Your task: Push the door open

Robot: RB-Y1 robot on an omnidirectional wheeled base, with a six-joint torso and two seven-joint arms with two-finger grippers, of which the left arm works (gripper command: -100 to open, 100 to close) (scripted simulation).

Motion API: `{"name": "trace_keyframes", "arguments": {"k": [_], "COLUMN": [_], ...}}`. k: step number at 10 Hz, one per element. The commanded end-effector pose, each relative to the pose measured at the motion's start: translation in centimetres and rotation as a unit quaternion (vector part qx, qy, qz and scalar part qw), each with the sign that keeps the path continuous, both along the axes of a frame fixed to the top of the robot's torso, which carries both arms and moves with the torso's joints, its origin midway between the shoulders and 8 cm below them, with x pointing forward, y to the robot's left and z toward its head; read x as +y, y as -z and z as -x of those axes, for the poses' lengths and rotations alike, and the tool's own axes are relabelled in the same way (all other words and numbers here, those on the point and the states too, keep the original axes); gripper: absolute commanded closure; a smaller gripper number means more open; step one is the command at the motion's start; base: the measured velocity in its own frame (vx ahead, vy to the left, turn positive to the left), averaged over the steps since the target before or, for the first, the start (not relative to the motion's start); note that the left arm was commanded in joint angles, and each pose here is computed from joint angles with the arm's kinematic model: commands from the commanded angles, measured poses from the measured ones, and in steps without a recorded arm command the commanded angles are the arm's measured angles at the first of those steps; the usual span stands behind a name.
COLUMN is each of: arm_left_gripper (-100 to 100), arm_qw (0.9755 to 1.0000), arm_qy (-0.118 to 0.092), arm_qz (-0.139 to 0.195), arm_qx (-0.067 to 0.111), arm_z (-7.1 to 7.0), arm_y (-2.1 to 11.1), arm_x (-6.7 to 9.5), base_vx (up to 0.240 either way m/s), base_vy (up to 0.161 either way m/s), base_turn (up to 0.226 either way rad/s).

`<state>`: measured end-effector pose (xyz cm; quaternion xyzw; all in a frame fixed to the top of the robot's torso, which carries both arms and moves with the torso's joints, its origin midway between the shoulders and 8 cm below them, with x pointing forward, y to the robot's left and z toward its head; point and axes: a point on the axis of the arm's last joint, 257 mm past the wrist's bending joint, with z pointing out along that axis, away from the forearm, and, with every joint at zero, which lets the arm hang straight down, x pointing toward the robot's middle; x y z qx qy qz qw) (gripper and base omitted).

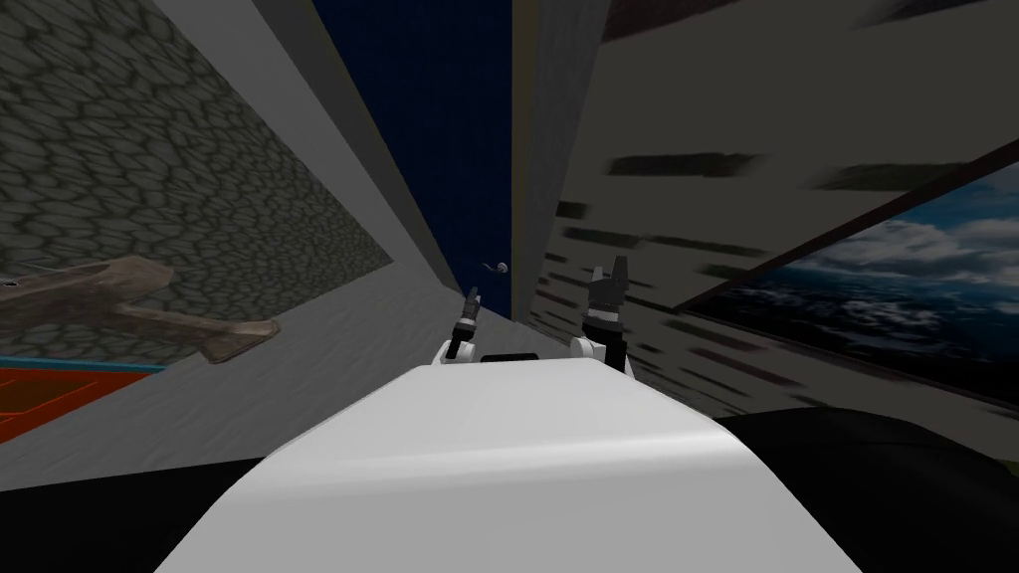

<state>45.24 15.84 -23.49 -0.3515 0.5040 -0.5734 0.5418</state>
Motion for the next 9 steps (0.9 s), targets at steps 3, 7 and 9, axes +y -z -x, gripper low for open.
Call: {"name": "trace_keyframes", "arguments": {"k": [3, 7, 9], "arm_left_gripper": [-100, -100, -100], "arm_qw": [0.9997, 0.9986, 0.9978], "arm_qy": [0.013, 0.026, 0.032], "arm_qz": [-0.001, -0.003, -0.004], "arm_qx": [0.022, 0.046, 0.057], "arm_z": [-0.4, -0.7, -0.8], "arm_y": [2.2, 4.6, 5.6], "arm_x": [-1.3, -2.5, -3.0], "base_vx": [0.077, 0.075, 0.071], "base_vy": [0.076, 0.075, 0.09], "base_turn": [-0.092, -0.089, -0.099]}}
